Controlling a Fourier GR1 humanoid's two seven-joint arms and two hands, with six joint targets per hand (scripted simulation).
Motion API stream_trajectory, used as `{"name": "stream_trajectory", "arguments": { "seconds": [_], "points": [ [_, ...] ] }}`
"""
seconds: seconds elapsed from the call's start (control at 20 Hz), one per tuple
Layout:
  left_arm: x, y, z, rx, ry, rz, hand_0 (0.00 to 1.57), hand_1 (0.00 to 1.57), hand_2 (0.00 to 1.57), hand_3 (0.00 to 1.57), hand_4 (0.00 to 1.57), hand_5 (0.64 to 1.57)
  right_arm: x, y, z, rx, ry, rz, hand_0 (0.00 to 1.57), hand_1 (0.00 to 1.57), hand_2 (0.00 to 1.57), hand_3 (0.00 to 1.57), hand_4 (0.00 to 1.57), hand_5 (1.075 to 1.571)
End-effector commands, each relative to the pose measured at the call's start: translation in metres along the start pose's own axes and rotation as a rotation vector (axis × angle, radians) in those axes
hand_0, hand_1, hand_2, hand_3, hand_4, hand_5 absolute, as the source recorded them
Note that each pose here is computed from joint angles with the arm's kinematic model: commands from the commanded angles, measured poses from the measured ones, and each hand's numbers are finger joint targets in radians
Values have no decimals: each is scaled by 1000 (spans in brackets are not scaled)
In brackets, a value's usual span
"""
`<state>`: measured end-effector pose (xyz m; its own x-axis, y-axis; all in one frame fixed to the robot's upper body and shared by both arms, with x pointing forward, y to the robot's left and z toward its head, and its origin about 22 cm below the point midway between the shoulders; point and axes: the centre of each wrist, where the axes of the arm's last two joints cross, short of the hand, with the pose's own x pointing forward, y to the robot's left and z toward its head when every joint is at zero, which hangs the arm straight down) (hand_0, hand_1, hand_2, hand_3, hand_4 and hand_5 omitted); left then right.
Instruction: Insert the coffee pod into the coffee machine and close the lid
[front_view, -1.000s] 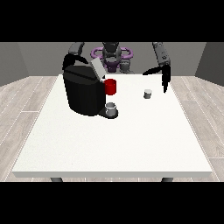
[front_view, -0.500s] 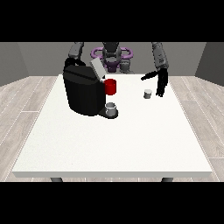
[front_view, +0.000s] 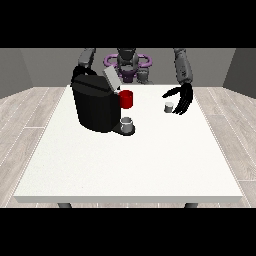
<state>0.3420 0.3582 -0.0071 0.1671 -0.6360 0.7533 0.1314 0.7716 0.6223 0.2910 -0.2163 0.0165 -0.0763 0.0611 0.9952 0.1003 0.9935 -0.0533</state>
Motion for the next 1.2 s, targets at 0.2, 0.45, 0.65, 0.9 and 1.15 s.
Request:
{"name": "stream_trajectory", "arguments": {
  "seconds": [0.2, 0.45, 0.65, 0.9, 1.15],
  "points": [
    [-7, -4, -2, -16, -15, -177, 608, 608, 745, 483, 0, 1571, -4, -4, 1, -1, 20, 2, 0, 0, 0, 0, 515, 1571],
    [-11, -14, -4, 93, -56, -208, 719, 719, 864, 649, 229, 1571, -2, 4, 6, 13, 20, -23, 0, 0, 0, 0, 524, 1571],
    [-5, -34, -9, 78, -57, -209, 824, 824, 972, 737, 389, 1571, -13, -16, -1, -40, 21, -40, 0, 0, 0, 0, 492, 1571],
    [18, -26, -24, 105, -77, -312, 930, 930, 1040, 820, 281, 1571, -21, 4, -1, -11, -24, -57, 0, 0, 0, 0, 535, 1571],
    [2, -13, -18, 81, -111, -341, 1174, 1174, 1286, 1183, 412, 1571, -2, -6, -11, -33, -11, -42, 0, 0, 0, 0, 398, 1571]
  ]
}}
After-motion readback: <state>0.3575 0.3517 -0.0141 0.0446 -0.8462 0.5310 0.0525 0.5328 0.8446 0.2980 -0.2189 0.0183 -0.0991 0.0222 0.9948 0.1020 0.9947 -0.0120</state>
